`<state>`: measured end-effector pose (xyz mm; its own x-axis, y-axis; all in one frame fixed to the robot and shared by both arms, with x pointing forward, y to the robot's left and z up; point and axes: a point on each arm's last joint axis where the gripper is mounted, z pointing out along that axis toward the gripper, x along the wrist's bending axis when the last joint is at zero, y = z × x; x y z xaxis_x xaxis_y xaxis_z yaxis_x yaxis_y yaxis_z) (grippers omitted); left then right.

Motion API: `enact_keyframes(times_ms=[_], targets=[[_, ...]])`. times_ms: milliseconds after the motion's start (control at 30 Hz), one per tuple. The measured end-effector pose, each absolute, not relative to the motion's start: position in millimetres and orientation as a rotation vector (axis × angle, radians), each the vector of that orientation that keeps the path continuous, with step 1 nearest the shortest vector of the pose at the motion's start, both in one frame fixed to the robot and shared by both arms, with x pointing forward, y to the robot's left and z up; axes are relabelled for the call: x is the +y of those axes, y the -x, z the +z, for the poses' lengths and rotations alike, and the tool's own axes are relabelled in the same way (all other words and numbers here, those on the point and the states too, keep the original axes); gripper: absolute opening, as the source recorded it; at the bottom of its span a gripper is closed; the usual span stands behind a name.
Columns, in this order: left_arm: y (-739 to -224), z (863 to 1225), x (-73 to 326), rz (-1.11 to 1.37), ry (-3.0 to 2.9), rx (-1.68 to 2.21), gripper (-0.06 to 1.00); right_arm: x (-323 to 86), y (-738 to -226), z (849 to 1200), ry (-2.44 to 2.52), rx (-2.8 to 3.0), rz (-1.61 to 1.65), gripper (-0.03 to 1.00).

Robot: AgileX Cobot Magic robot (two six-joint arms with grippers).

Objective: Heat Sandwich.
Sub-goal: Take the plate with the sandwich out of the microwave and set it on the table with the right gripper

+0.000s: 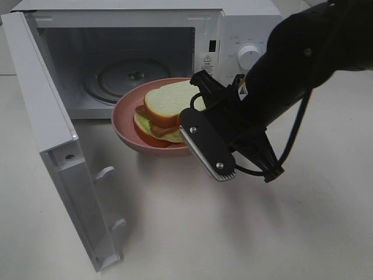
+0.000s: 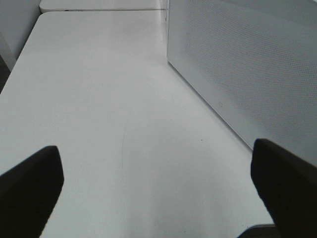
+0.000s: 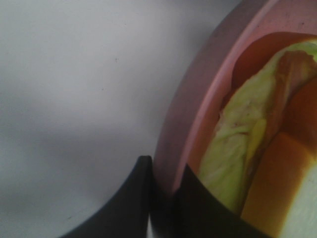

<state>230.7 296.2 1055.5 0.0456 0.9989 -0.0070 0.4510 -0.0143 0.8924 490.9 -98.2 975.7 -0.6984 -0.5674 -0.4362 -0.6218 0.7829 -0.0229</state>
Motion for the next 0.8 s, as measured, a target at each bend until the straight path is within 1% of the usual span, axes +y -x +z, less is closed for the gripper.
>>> enact_keyframes(times_ms=[800], targets=[[-231,1055,296,0.918,-1.569,1.505,0.97,-163,-415,994,0.850,2.497,0.156,0.09]])
